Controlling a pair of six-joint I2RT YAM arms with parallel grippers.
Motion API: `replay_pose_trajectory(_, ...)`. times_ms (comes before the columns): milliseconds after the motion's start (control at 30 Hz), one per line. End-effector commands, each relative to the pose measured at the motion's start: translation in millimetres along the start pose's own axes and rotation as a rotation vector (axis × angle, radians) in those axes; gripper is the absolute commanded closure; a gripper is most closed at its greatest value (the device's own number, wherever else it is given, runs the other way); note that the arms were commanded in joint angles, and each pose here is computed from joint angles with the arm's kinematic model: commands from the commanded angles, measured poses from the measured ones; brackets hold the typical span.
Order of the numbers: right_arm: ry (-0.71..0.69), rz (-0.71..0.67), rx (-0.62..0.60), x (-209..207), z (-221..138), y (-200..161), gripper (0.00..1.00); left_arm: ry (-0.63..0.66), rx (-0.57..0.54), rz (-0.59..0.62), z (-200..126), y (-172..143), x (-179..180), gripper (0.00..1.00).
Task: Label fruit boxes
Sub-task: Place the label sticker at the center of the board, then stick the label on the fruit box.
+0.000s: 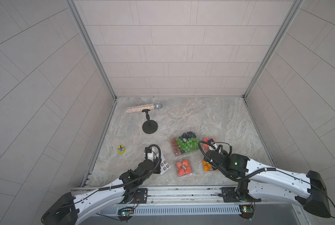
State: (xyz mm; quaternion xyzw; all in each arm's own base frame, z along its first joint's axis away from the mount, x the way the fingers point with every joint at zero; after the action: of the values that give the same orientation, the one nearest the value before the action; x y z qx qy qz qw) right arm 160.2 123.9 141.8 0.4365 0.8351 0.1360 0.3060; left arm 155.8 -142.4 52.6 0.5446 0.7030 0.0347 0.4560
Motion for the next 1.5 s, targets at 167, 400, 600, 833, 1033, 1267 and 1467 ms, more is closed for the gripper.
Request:
replay_pose_trajectory(167,-0.017,-0.036,0.144,10,16,-12,1.00,0.094,0.021,0.017,12,4,0,1.00)
replay_pose_trajectory(400,0.061,-0.053,0.195,29,27,-16,1.00,0.152,0.004,0.041,9,8,7,1.00)
replay_pose_trajectory(600,0.092,-0.069,0.227,39,34,-21,1.00,0.144,0.019,0.043,8,7,5,1.00)
replay_pose_trajectory(833,0.117,-0.065,0.246,43,39,-27,1.00,0.138,0.017,0.048,5,7,5,0.99)
replay_pose_trajectory(1033,0.168,-0.024,0.233,44,41,-35,0.91,0.130,0.016,0.049,4,7,4,0.99)
replay_pose_trajectory(1267,0.207,0.014,0.231,44,46,-42,0.82,0.123,0.020,0.051,4,7,4,0.99)
replay_pose_trajectory(1467,0.221,0.036,0.216,43,46,-42,0.68,0.115,0.021,0.050,3,6,3,0.98)
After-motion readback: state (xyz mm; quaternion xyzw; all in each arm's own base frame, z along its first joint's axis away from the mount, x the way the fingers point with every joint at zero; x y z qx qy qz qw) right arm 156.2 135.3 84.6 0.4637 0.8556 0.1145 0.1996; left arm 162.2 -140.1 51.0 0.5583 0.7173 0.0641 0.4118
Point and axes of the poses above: each gripper's point midway between its finger pads, its own z axis out along the fingers, its own x axis along the line the jaws close on, y = z × x, the point moved 4 cm from there along -z, back along the fingers, and after that the axes turned 14 degrees about -z, right-handed, at the moved point
